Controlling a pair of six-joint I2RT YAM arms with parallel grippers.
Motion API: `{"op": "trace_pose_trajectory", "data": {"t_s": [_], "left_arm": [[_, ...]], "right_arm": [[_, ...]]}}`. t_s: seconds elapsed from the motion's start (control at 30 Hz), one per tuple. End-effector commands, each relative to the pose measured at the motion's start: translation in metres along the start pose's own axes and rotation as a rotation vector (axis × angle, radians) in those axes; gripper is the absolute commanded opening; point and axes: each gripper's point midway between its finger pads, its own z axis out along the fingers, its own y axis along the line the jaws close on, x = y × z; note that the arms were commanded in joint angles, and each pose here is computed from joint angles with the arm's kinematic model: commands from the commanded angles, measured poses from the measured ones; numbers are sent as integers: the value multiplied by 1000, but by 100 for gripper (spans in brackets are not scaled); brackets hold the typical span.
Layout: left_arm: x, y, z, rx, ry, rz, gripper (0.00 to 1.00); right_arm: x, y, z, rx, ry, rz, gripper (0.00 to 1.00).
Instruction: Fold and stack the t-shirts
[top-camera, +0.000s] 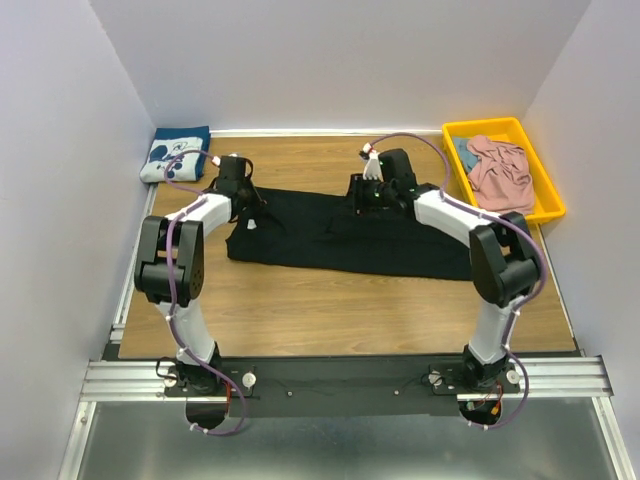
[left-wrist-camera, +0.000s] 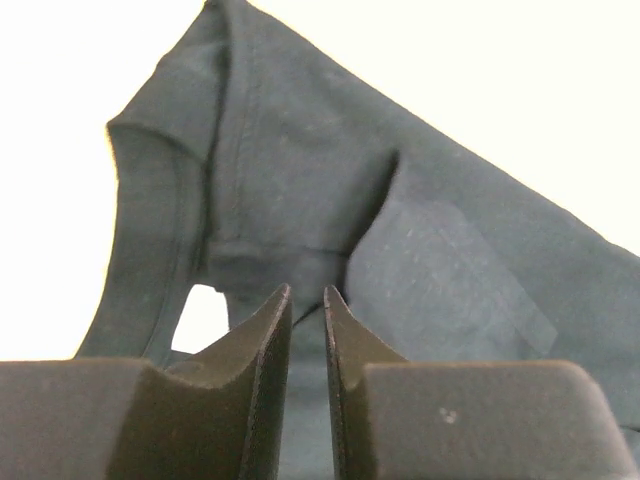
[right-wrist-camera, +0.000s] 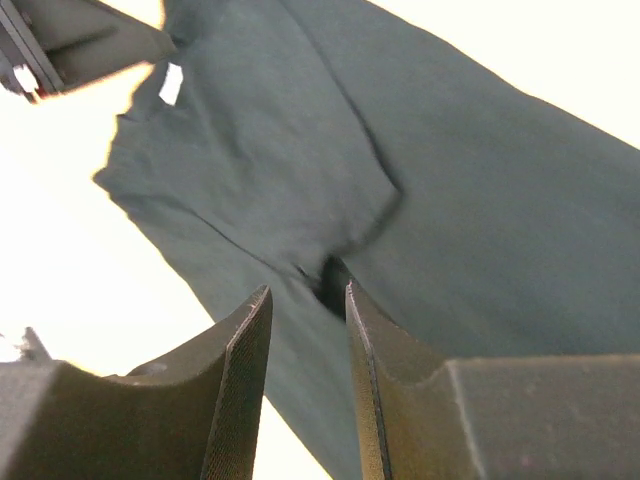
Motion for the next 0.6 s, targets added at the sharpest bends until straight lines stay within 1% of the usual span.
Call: {"op": "trace_pose_trajectory", "data": {"t_s": [0.0, 0.1, 0.13, 0.17, 0.2, 0.23, 0.3, 0.33, 0.37, 0.4, 0.47, 0.53, 0.57], "left_arm": [[19, 22, 22, -104, 76, 40, 27], [14, 19, 32, -108, 86, 70, 27], [13, 19, 35, -111, 93, 74, 27], [18, 22, 42, -122, 112, 82, 27], [12, 19, 45, -120, 111, 93, 27], [7, 22, 48, -147, 99, 101, 27], [10, 22, 56, -164, 120, 123, 27], [4, 15, 62, -149, 115, 146, 27], [6, 13, 64, -150, 133, 154, 27], [6, 6, 67, -136, 140, 169, 27], [1, -3, 75, -133, 142, 198, 27], [-4, -16, 83, -126, 131, 234, 29], [-5, -20, 84, -127, 130, 246, 31]], "right_arm": [[60, -46, -24, 236, 149, -16, 43], [76, -54, -41, 299, 168, -16, 43], [93, -61, -46, 323, 197, -7, 43], [100, -64, -49, 337, 209, -3, 43], [104, -65, -55, 351, 214, -5, 43], [112, -67, -57, 358, 232, 1, 43], [137, -74, -64, 390, 291, 4, 43], [144, -75, -65, 403, 306, -2, 43], [160, -76, -67, 416, 343, -11, 43], [167, -78, -68, 431, 356, -20, 43], [187, -75, -67, 425, 406, -19, 44], [199, -64, -62, 378, 445, -16, 44], [209, -50, -58, 341, 481, -39, 44]]}}
